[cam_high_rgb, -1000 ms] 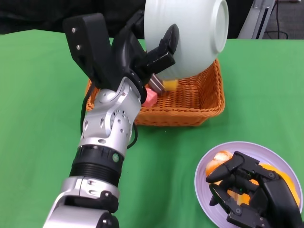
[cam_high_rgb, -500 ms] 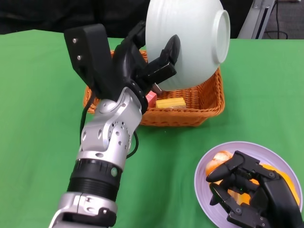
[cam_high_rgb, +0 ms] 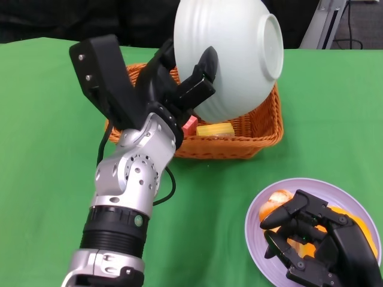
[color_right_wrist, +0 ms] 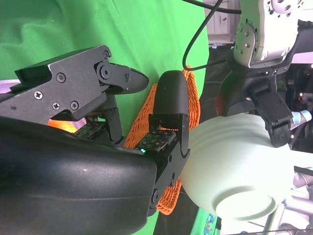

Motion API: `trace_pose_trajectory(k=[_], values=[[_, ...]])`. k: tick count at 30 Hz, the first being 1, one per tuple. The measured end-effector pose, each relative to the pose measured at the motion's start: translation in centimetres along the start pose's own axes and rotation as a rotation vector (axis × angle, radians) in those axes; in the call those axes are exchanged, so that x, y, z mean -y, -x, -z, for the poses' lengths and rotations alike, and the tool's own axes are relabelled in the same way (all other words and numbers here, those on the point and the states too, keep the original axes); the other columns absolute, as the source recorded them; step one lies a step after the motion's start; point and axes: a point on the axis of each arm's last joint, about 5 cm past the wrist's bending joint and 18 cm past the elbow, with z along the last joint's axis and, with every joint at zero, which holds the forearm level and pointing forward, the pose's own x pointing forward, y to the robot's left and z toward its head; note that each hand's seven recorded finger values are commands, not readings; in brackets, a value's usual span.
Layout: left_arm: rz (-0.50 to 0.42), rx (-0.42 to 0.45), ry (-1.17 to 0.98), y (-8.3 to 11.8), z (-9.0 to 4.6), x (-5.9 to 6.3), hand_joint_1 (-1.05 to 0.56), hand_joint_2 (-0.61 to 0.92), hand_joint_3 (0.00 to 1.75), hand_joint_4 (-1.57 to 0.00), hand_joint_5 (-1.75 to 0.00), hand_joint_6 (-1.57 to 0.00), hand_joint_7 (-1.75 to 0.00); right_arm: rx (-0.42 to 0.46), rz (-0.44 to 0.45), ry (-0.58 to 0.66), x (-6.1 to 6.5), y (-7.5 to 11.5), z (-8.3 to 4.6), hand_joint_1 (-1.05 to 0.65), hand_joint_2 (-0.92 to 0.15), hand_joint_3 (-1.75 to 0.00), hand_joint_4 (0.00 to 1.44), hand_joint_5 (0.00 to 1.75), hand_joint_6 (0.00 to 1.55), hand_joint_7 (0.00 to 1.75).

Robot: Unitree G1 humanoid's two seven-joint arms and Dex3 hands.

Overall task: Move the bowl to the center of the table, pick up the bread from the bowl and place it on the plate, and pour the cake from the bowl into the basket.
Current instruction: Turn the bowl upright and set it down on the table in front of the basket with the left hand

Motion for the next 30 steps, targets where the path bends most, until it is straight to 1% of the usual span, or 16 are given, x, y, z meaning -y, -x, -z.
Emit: trace_pose_trajectory(k=[3, 5, 10, 15, 21, 25, 27, 30], values=[[0.001, -0.013, 0.034, 0.0, -0.1, -0.1, -0.10, 0.66, 1.14, -0.79, -1.75, -0.67, -1.69, 0.000, 0.000, 0.000, 0.0, 0.0, 0.0, -0.07, -0.73, -0.65, 0.67, 1.52, 0.62, 1.27], [0.004, -0.031, 0.073, 0.0, -0.1, -0.3, -0.11, 0.68, 1.09, -0.79, -1.75, -0.67, -1.67, 0.000, 0.000, 0.000, 0.0, 0.0, 0.0, -0.07, -0.73, -0.65, 0.68, 1.52, 0.62, 1.26], [0.011, -0.068, 0.177, 0.1, -0.4, -0.8, -0.12, 0.68, 1.06, -0.82, -1.75, -0.72, -1.59, 0.000, -0.001, 0.001, 0.0, 0.0, 0.0, -0.06, -0.73, -0.65, 0.67, 1.52, 0.62, 1.26], [0.014, -0.091, 0.208, 0.1, -0.4, -0.9, -0.12, 0.68, 1.05, -0.83, -1.72, -0.76, -1.54, -0.001, -0.001, 0.003, 0.0, 0.0, 0.0, -0.06, -0.73, -0.66, 0.66, 1.52, 0.62, 1.26], [0.027, -0.095, 0.201, 0.0, -0.3, -0.8, -0.11, 0.69, 1.04, -0.81, -1.73, -0.73, -1.56, -0.002, -0.005, 0.003, 0.0, 0.0, 0.0, -0.06, -0.72, -0.66, 0.66, 1.53, 0.62, 1.27], [0.079, -0.058, 0.126, 0.0, -0.2, -0.4, -0.13, 0.78, 0.87, -0.77, -1.75, -0.68, -1.60, -0.004, -0.006, 0.003, 0.0, 0.0, 0.1, -0.05, -0.72, -0.67, 0.66, 1.53, 0.61, 1.28], [0.104, -0.038, 0.088, 0.0, -0.1, -0.2, -0.14, 0.79, 0.85, -0.76, -1.75, -0.68, -1.60, -0.004, -0.006, 0.003, 0.0, 0.0, 0.1, -0.05, -0.72, -0.68, 0.66, 1.53, 0.61, 1.28], [0.148, 0.010, -0.001, -0.1, 0.0, 0.2, -0.15, 0.76, 0.88, -0.74, -1.75, -0.71, -1.55, -0.004, -0.007, 0.004, 0.0, 0.0, 0.1, -0.05, -0.71, -0.69, 0.66, 1.52, 0.62, 1.27]])
